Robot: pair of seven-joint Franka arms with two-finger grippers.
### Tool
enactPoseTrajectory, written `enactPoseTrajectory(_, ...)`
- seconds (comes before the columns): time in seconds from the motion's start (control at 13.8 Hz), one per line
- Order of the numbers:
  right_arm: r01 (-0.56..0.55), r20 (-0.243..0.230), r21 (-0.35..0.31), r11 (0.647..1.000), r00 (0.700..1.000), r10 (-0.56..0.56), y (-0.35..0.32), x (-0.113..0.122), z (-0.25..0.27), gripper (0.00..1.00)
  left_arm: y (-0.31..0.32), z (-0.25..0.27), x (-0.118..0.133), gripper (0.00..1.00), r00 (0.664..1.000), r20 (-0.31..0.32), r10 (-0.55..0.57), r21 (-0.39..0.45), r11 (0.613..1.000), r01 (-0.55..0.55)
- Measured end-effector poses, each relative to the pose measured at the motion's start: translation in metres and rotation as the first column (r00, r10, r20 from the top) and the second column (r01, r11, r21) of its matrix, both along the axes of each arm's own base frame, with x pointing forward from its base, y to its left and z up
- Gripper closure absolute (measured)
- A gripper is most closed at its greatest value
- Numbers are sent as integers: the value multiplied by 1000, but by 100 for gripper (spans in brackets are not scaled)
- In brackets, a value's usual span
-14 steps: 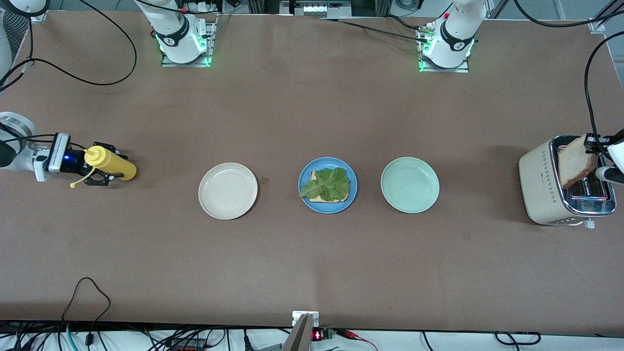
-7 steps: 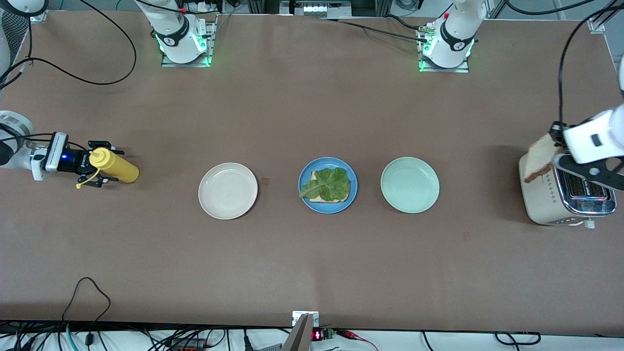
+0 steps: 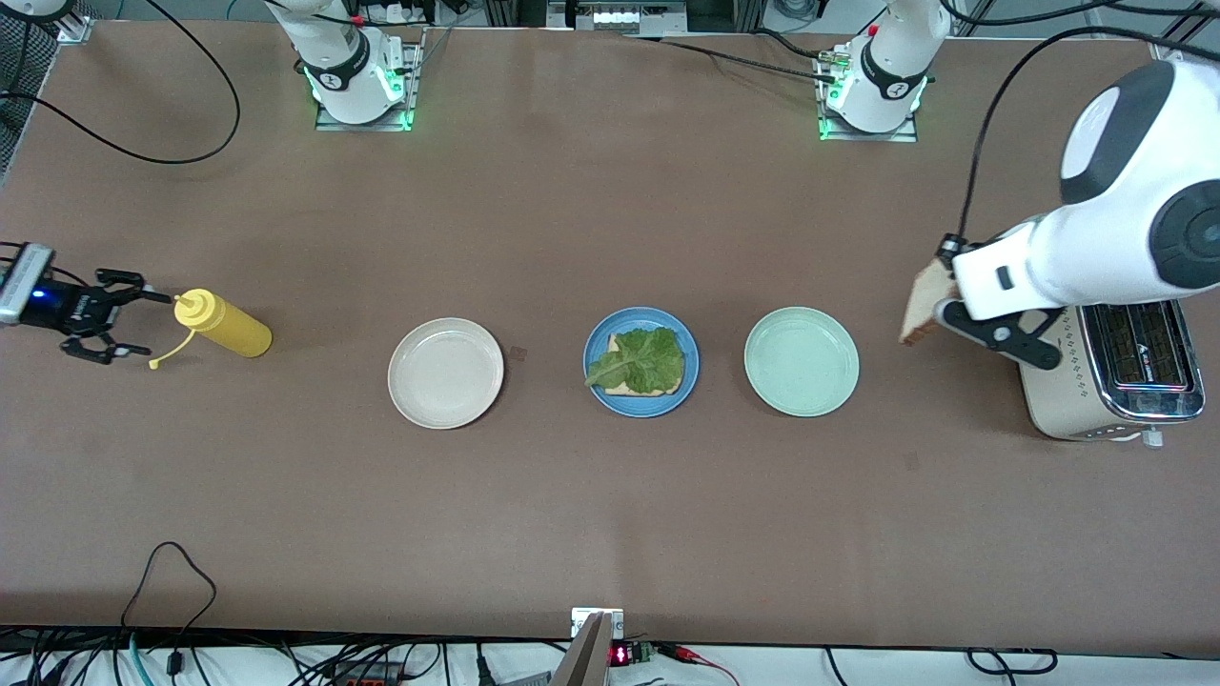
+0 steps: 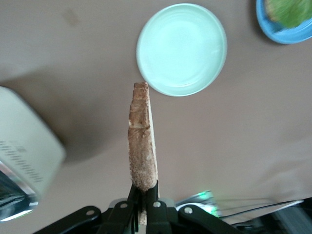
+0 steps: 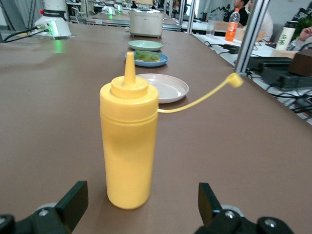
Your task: Make sandwich in blue plate with both arms
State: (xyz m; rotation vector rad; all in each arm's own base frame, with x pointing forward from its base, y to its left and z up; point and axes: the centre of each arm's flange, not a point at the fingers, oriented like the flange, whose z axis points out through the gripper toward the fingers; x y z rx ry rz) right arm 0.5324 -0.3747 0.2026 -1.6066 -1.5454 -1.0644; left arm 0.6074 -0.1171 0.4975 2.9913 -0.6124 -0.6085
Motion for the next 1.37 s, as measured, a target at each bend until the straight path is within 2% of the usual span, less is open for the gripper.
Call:
enactPoseTrajectory(0.22, 74, -75, -88, 993, 994, -81, -29, 10, 78, 0, -55, -17, 1, 93, 998, 1, 69, -63, 996, -69)
enactPoseTrajectory(0.36, 116, -102, -148, 982, 986, -132, -25, 22, 142, 0, -76, -20, 3, 93, 988, -25, 150, -153, 976, -152)
enactPoseTrajectory(0.51, 111, -148, -245, 963, 977, -150, 4, 38, 205, 0, -87, -26, 12, 93, 964, -88, 252, -272, 925, -266)
enactPoseTrajectory(0.65, 106, -206, -354, 929, 960, -188, 56, 57, 268, 0, -94, -41, 27, 93, 925, -176, 336, -391, 838, -379)
enactPoseTrajectory(0.8, 115, -263, -477, 872, 928, -266, 124, 69, 329, 0, -99, -65, 40, 93, 890, -247, 383, -458, 763, -456)
enactPoseTrajectory(0.87, 125, -277, -532, 838, 909, -312, 158, 71, 356, 0, -101, -78, 45, 93, 875, -277, 398, -475, 734, -485)
enactPoseTrajectory(1.01, 157, -297, -627, 763, 857, -420, 219, 72, 394, 0, -108, -101, 55, 93, 833, -351, 428, -517, 653, -553)
enactPoseTrajectory(1.16, 201, -303, -709, 676, 779, -550, 273, 72, 415, 0, -121, -118, 59, 93, 804, -399, 442, -540, 595, -595)
enactPoseTrajectory(1.23, 221, -290, -750, 623, 737, -610, 300, 73, 421, 0, -132, -125, 58, 93, 802, -399, 444, -557, 577, -597)
enactPoseTrajectory(1.37, 251, -255, -814, 523, 655, -711, 359, 75, 426, 0, -156, -147, 49, 93, 826, -377, 420, -633, 534, -561)
